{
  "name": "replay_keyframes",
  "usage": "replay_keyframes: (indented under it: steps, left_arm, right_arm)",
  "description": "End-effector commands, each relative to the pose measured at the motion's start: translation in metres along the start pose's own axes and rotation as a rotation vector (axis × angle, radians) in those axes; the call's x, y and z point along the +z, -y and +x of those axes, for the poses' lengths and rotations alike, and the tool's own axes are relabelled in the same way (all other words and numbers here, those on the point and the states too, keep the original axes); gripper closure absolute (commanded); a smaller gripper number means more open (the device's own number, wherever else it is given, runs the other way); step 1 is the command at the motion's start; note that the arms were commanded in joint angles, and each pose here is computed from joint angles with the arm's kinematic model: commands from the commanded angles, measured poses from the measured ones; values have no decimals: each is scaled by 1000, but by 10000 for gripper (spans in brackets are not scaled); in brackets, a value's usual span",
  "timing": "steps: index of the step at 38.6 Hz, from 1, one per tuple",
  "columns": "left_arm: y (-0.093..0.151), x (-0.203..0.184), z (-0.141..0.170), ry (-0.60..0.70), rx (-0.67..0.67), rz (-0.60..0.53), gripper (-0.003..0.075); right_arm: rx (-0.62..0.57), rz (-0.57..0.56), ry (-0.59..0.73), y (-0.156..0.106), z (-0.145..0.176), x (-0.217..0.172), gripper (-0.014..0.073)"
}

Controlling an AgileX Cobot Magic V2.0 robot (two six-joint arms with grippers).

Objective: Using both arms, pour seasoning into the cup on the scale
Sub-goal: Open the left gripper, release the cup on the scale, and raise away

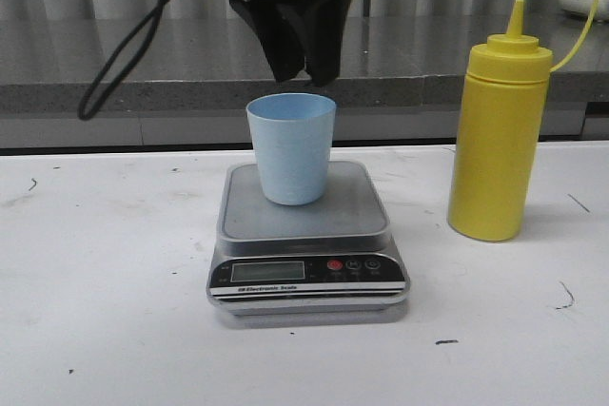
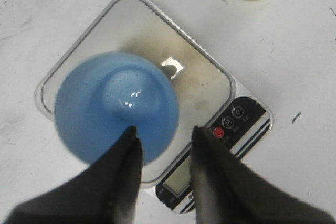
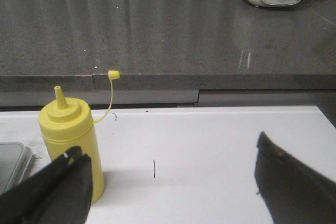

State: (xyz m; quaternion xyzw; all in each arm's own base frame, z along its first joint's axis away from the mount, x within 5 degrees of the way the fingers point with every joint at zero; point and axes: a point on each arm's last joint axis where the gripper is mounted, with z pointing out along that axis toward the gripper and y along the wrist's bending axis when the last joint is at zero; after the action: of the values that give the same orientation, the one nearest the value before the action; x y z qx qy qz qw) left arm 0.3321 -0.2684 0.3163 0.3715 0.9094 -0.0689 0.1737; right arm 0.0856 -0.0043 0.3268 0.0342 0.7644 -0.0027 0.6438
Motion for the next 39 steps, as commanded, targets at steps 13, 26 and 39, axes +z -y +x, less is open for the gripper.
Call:
replay_keyframes:
  steps: [13,26,39]
  left_arm:
    - [-91,-77,97,219,-341,-122,740]
    - [-91,-105,219,548,-565,-324,740]
    - [-21,-129,314,959,-508,-437,740]
  right_arm:
    - [-13,0,103,0,-19,-2,-46]
    - [-13,0,103,0,-19,-2,-46]
    - [-13,0,99,0,-18,-2,-46]
